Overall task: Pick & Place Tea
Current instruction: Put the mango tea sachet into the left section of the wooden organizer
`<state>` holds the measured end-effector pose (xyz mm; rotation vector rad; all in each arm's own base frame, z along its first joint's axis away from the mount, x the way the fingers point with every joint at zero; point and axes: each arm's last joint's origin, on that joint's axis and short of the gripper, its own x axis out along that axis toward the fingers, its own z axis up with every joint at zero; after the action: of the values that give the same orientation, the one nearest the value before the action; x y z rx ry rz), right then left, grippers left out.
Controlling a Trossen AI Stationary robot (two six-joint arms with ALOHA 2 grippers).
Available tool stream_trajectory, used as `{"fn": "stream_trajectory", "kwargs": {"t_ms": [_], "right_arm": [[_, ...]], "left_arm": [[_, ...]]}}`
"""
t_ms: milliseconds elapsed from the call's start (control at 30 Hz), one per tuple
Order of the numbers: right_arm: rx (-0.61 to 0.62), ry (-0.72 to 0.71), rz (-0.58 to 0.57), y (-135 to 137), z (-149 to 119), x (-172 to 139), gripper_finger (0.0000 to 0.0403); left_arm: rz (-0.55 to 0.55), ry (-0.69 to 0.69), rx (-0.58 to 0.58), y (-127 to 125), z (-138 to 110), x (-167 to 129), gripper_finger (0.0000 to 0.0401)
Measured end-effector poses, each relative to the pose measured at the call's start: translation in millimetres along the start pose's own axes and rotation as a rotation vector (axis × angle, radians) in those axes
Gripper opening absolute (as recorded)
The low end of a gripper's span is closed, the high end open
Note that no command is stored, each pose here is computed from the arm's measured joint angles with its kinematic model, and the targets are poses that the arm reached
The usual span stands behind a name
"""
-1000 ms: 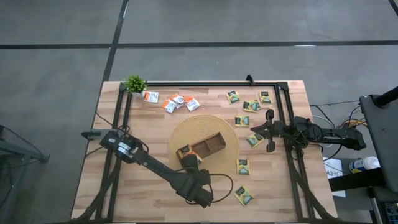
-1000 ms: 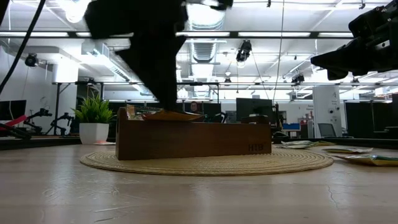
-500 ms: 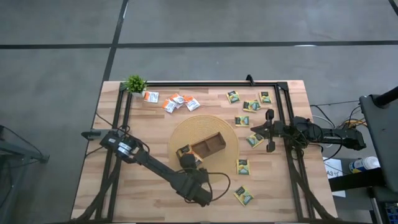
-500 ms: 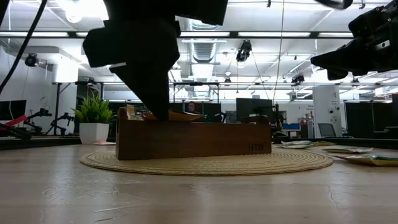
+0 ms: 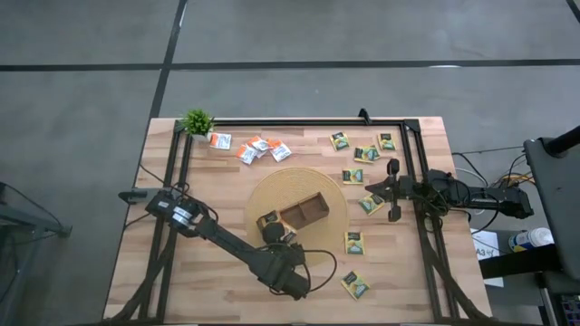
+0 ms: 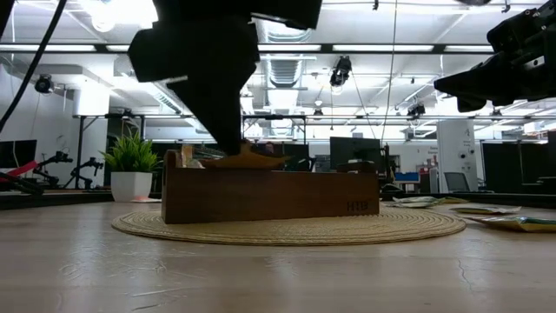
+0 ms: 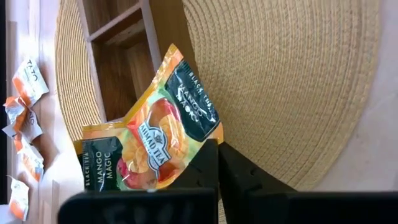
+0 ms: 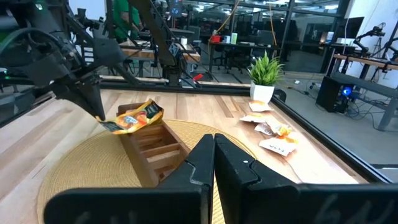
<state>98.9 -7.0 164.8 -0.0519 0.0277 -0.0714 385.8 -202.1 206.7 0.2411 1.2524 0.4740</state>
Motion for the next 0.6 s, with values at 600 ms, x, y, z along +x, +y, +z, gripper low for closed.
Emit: {"fn": "stream_trajectory", "kwargs": {"t_ms": [600], "right_arm": [[0.0, 0.0, 0.0, 0, 0, 0, 0.0009]], "left_arm": [[-0.016, -0.09, -0.178, 27, -7, -52, 0.0]]}}
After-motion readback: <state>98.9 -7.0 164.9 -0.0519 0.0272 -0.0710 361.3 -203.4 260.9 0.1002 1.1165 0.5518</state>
